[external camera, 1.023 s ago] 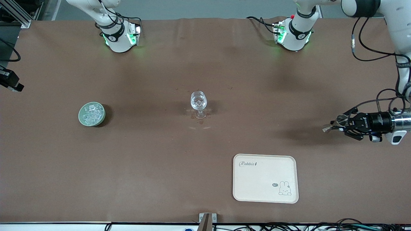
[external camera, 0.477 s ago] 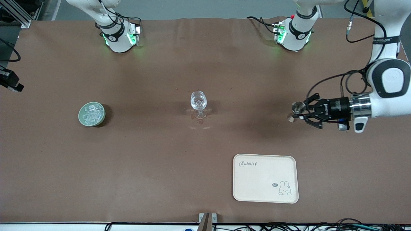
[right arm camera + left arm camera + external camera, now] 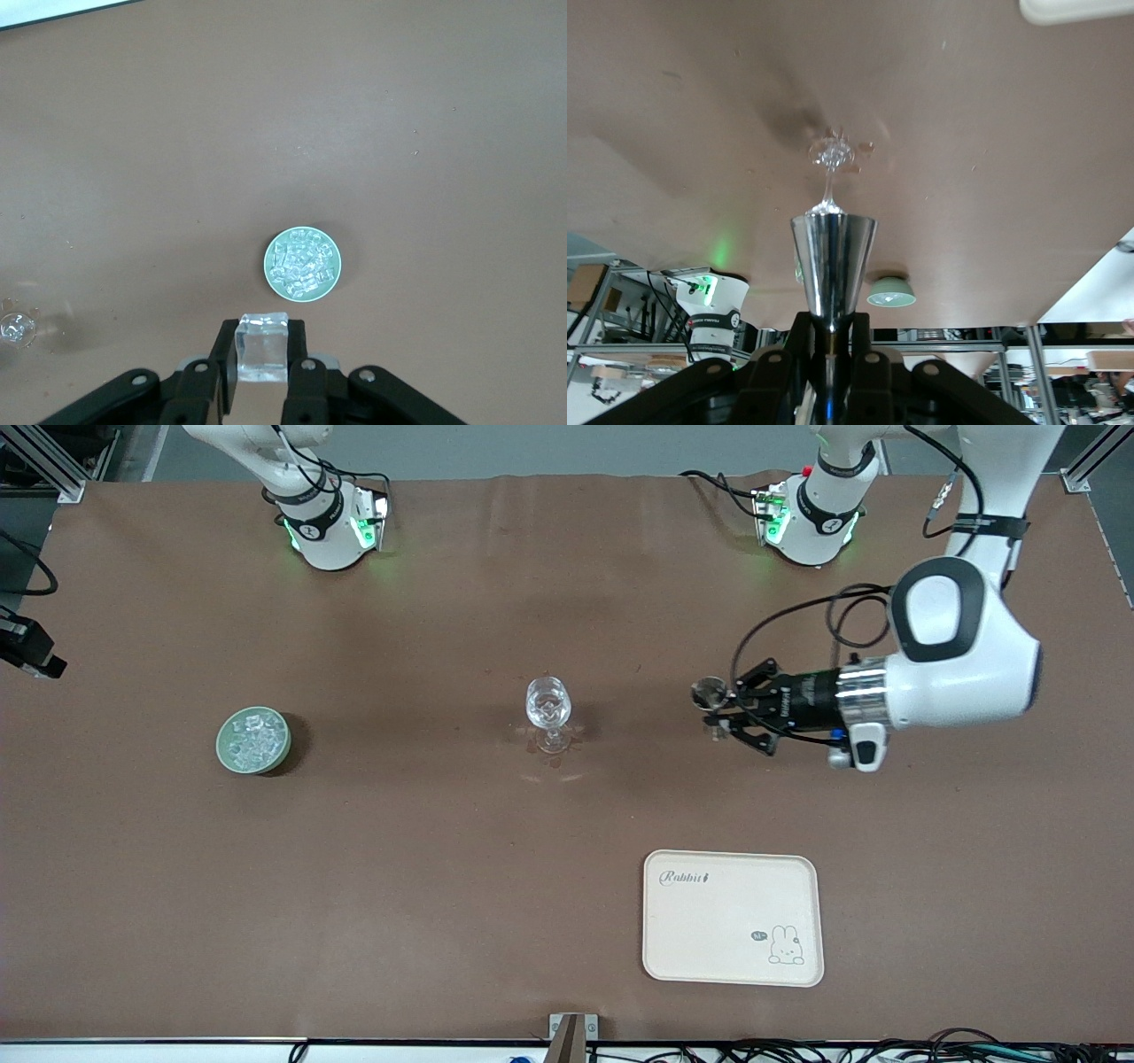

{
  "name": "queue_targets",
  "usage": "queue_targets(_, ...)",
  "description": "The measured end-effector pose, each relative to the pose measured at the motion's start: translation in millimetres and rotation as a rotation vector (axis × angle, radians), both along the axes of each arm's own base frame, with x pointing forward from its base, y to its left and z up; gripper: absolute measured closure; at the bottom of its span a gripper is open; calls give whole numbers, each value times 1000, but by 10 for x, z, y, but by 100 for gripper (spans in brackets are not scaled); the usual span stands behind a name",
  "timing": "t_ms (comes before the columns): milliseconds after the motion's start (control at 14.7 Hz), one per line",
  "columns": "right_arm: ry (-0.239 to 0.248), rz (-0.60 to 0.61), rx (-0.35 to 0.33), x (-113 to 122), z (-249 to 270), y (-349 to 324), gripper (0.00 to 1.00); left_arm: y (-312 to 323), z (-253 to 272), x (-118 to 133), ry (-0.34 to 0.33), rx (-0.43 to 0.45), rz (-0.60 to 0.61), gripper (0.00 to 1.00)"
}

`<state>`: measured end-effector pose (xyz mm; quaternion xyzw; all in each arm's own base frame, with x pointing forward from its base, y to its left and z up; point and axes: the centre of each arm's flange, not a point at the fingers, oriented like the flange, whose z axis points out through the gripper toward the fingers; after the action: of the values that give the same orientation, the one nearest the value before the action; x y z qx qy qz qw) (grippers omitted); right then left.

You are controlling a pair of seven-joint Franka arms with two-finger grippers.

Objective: Pour wine and add ice with both arms
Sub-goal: 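Carry the jigger with the left gripper over the wine glass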

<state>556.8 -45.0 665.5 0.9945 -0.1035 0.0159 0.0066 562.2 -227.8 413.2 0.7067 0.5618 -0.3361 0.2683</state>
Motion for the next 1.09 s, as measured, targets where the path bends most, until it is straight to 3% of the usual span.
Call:
queue_targets(409,-14,17,-2,16,13,8,74,-701,-159,-305,-34,78,-73,78)
queue_targets(1091,-16,24,-2,19,14,28,74,-1308,-583,-413,-52,151,-35,78)
